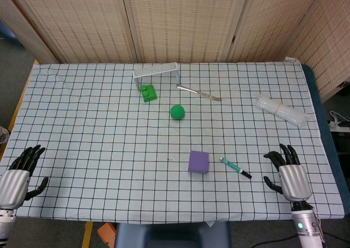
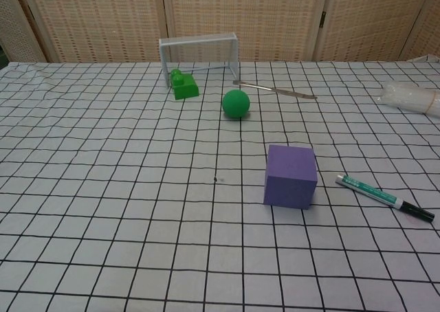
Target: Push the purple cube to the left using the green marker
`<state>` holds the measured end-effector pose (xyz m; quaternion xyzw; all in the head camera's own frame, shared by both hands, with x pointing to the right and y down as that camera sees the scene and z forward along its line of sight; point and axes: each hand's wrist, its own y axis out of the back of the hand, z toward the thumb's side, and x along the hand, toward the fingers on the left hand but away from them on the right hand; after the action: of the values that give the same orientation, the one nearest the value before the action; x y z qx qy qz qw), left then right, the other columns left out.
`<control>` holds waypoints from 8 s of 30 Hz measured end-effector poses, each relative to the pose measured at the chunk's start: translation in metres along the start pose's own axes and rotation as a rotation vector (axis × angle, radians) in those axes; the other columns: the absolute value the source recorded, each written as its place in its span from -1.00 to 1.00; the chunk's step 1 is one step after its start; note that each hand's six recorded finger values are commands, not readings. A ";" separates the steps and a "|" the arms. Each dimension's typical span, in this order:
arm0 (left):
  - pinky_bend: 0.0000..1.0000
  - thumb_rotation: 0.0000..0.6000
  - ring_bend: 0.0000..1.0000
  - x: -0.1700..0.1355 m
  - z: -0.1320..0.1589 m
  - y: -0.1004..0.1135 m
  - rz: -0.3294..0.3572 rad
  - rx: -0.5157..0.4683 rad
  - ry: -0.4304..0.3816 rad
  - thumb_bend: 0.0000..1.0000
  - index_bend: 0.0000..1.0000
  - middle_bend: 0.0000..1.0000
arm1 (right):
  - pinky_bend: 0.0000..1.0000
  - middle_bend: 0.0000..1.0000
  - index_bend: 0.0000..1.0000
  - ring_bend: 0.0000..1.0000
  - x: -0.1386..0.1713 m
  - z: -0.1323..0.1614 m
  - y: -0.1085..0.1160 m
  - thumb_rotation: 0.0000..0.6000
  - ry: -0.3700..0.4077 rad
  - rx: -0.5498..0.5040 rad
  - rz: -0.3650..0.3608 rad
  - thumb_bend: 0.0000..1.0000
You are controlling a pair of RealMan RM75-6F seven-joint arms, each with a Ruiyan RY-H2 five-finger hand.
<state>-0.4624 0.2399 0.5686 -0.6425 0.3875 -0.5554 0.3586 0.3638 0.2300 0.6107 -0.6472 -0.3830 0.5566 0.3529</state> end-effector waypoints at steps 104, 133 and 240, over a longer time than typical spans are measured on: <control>-0.62 1.00 -1.00 -0.003 -0.012 0.013 -0.082 -0.171 -0.087 -0.21 -1.00 -1.00 | -0.95 0.00 0.09 -0.43 -0.067 0.134 -0.105 1.00 -0.088 0.414 0.311 -0.52; -0.62 1.00 -0.99 -0.003 -0.012 0.013 -0.083 -0.167 -0.085 -0.21 -1.00 -1.00 | -0.55 0.43 0.66 -0.01 -0.063 0.136 -0.101 1.00 -0.049 0.433 0.268 -0.16; -0.61 1.00 -0.99 0.001 -0.033 0.021 -0.056 -0.193 -0.021 -0.21 -1.00 -1.00 | -0.52 0.47 0.71 -0.01 -0.133 0.440 -0.112 1.00 0.368 0.214 0.288 -0.14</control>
<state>-0.4969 0.2284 0.5543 -0.6905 0.4173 -0.5186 0.2832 -0.0950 0.1761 0.7118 -0.7445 -0.1551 0.5113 0.4003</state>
